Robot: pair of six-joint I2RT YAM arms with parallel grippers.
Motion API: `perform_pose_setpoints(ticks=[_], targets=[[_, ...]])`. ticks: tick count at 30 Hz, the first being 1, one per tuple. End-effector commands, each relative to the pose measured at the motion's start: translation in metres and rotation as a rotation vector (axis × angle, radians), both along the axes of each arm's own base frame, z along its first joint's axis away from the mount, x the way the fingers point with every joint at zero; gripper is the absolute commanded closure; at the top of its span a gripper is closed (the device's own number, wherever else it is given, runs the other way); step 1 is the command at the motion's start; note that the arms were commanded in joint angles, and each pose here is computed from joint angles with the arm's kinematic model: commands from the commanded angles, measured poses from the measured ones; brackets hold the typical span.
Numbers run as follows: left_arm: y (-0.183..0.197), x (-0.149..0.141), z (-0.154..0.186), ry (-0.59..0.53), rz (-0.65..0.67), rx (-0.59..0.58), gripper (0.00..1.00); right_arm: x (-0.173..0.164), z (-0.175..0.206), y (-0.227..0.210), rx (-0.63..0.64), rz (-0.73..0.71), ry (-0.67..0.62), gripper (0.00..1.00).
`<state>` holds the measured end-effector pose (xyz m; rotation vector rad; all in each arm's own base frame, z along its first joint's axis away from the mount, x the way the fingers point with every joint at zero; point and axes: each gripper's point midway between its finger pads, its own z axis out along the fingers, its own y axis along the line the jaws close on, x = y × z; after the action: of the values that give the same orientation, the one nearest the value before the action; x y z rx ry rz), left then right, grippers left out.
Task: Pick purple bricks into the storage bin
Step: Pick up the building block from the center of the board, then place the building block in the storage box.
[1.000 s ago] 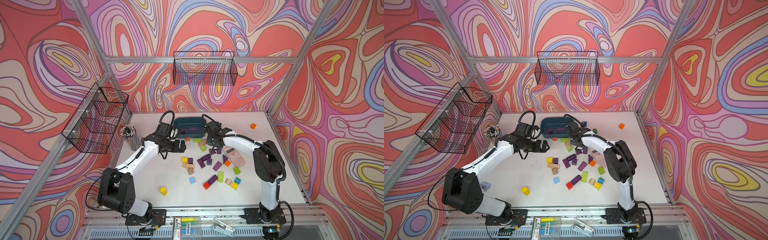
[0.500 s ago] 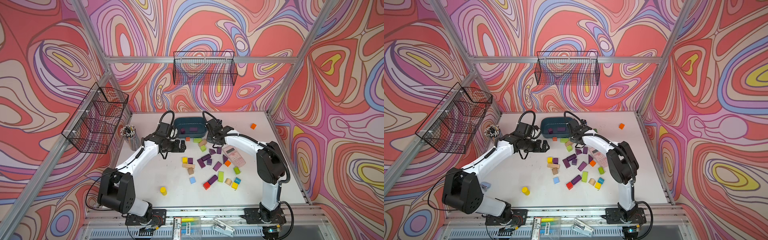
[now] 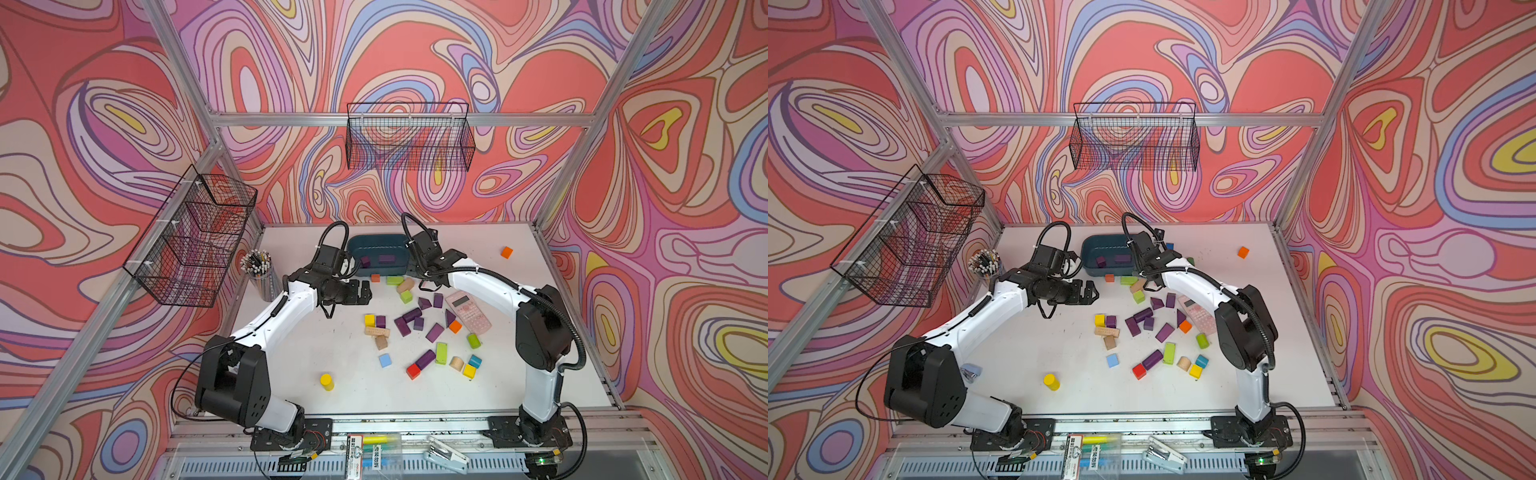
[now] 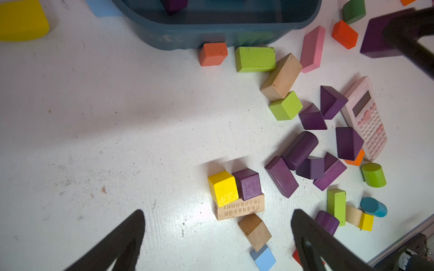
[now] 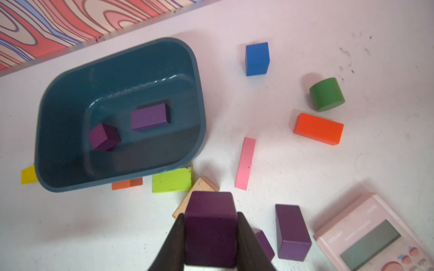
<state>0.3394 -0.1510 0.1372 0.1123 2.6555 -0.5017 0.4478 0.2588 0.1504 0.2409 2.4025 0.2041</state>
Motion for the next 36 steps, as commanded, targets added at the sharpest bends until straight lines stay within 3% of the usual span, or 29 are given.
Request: perform_pose_setpoints(ticks=[1,19,36], targets=[[0.001,0.002,0.004,0.005,0.002,0.016,0.0,0.009,0.031,0.012,0.029,0.011,-0.094,0.72],[0.014,0.005,0.004,-0.019,0.041,0.085,0.0,0.021,0.03,0.053,0.089,0.088,-0.114,0.72],[0.031,0.01,0.004,-0.043,0.087,0.175,0.0,0.061,0.001,0.075,0.019,0.115,-0.156,0.72]])
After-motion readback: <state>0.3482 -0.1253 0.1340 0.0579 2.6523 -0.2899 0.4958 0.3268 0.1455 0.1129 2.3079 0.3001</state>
